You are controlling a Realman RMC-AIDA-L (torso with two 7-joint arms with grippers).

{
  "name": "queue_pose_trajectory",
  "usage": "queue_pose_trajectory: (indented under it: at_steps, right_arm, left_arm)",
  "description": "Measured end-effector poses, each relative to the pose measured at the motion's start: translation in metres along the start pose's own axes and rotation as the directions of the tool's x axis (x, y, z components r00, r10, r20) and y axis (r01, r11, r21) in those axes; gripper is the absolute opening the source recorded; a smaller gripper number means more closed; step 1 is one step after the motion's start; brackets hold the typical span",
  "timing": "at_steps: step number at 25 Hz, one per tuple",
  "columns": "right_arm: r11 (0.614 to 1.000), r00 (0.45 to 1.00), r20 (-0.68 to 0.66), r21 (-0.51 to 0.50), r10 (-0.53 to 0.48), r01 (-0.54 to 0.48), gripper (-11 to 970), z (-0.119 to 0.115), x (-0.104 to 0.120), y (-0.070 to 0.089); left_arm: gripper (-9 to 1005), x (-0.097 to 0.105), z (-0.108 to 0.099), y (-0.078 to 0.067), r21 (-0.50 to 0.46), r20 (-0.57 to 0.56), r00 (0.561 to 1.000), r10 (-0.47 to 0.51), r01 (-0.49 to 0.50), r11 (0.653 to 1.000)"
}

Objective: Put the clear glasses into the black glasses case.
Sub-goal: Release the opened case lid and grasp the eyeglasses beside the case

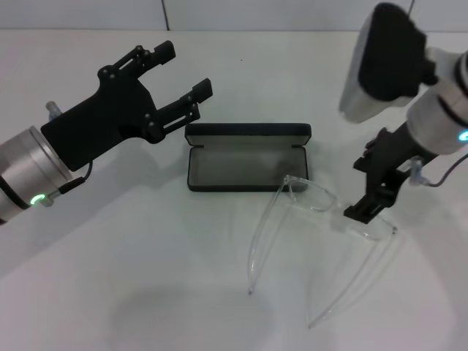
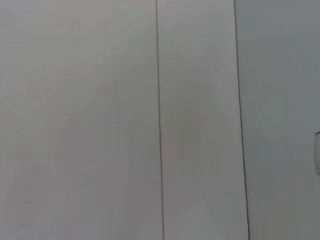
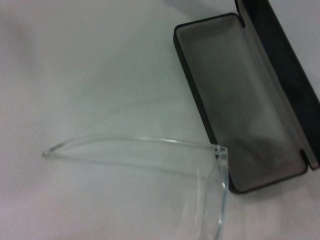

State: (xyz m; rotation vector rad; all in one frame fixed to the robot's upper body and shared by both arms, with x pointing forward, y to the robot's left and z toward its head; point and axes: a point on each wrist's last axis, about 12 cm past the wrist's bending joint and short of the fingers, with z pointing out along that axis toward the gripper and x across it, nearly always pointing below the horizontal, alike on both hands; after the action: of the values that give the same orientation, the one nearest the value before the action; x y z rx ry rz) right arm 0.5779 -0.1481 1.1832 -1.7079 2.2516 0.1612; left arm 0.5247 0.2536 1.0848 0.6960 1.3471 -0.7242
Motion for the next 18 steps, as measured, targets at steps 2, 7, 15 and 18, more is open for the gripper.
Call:
queue_pose_trajectory:
  at_steps: [2,7,15,18]
  right_arm:
    - [1.000,1.000,0.010,0.005,-0.002,0.002,822,0.006,-0.002,0.001]
    - [1.000,1.000,0.013,0.007,0.003,-0.003,821,0.019,-0.004,0.002]
    - [1.000,1.000,-0.001,-0.020,0.001,-0.001,706,0.030,-0.004,0.008]
    - [1.000,1.000,0.008,-0.010,0.007,-0.007,649,0.032,-0.004,0.006]
  left_arm:
    - [797,0.000,0.000,0.000,0.001,-0.001,1.000,0.004,-0.004,1.000]
    - [796,0.000,0.001,0.001,0.001,-0.002,1.000,0.007,-0.007,1.000]
    - [795,0.002,-0.003,0.001,-0.025,0.004,1.000,-0.002,0.002,1.000]
    - [795,0.004,-0.005,0.000,-0.028,0.001,1.000,0.000,0.000,1.000]
